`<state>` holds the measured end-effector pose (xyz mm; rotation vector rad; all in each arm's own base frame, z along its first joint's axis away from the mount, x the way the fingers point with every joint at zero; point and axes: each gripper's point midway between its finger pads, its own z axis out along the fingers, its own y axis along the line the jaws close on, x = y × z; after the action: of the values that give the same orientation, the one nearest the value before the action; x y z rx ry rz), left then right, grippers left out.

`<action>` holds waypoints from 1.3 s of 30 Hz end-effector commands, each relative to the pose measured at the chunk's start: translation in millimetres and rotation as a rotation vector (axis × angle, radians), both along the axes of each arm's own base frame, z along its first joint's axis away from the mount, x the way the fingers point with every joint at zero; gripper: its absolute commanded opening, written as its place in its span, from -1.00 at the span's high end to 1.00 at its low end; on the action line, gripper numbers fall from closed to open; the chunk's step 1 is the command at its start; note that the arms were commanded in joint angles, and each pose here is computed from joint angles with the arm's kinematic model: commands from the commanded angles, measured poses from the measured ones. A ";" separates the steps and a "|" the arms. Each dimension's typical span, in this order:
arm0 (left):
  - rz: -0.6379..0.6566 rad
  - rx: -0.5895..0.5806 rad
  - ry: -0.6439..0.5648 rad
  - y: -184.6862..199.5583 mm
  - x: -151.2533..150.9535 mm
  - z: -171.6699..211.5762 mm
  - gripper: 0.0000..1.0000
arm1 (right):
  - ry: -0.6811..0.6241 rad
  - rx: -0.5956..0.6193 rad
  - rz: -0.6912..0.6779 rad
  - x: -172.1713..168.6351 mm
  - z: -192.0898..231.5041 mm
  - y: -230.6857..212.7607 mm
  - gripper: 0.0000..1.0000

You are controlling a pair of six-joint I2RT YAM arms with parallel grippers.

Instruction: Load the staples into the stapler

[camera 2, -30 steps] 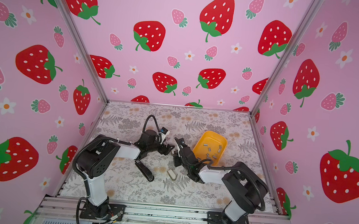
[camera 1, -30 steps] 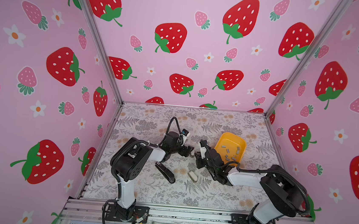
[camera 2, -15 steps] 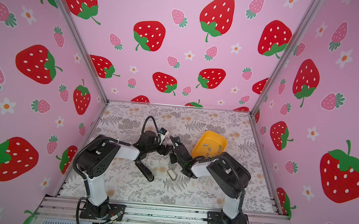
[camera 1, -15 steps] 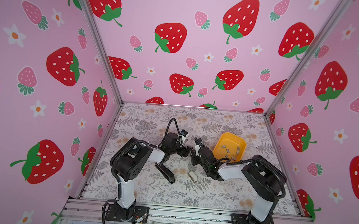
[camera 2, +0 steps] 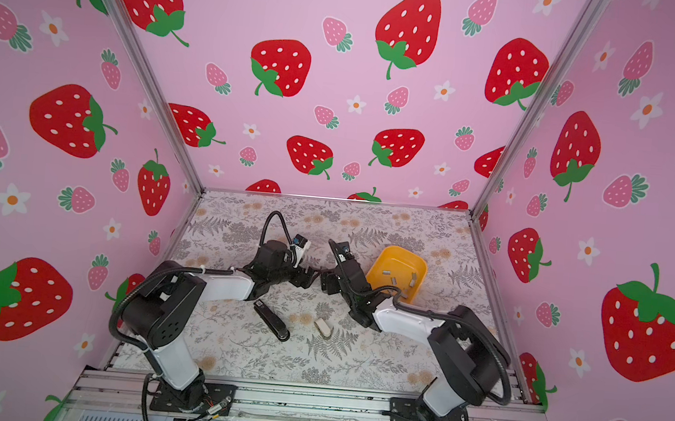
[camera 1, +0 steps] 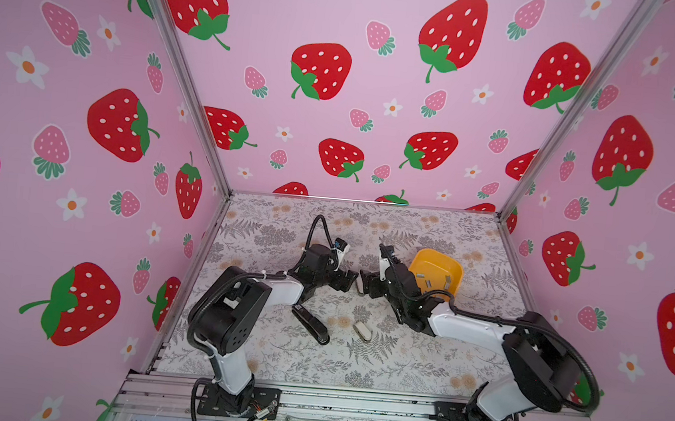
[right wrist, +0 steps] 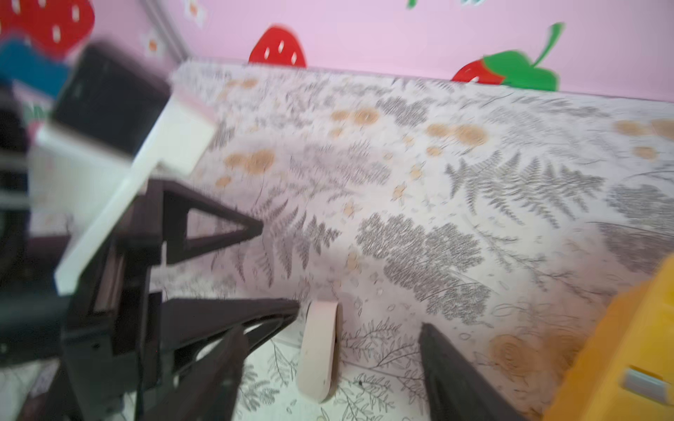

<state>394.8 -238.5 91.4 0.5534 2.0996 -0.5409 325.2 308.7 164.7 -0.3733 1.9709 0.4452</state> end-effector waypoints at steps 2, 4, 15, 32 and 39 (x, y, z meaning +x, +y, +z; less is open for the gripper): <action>0.146 -0.009 -0.089 32.2 2.0 62.7 -0.83 | -0.021 -0.015 -0.342 23.2 34.0 -101.1 -0.95; 0.268 0.031 -0.143 62.3 -2.1 84.3 -0.85 | -0.065 -0.026 -0.516 26.8 43.2 -160.7 -0.99; 0.848 0.229 -0.357 233.7 -72.7 79.9 -0.95 | -0.177 -0.210 -0.948 -8.7 -15.6 -357.2 -0.99; 0.745 0.246 -0.321 237.8 -7.8 17.0 -0.89 | -0.385 -0.223 -0.598 40.1 -22.8 -300.9 -0.99; 0.727 0.157 -0.273 246.3 -1.7 0.1 -0.85 | -0.345 -0.240 -0.542 52.2 -41.3 -291.7 -0.99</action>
<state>384.0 20.9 81.0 -0.1078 1.9750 0.2081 371.2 16.0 103.9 -0.0433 1.7695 -0.2030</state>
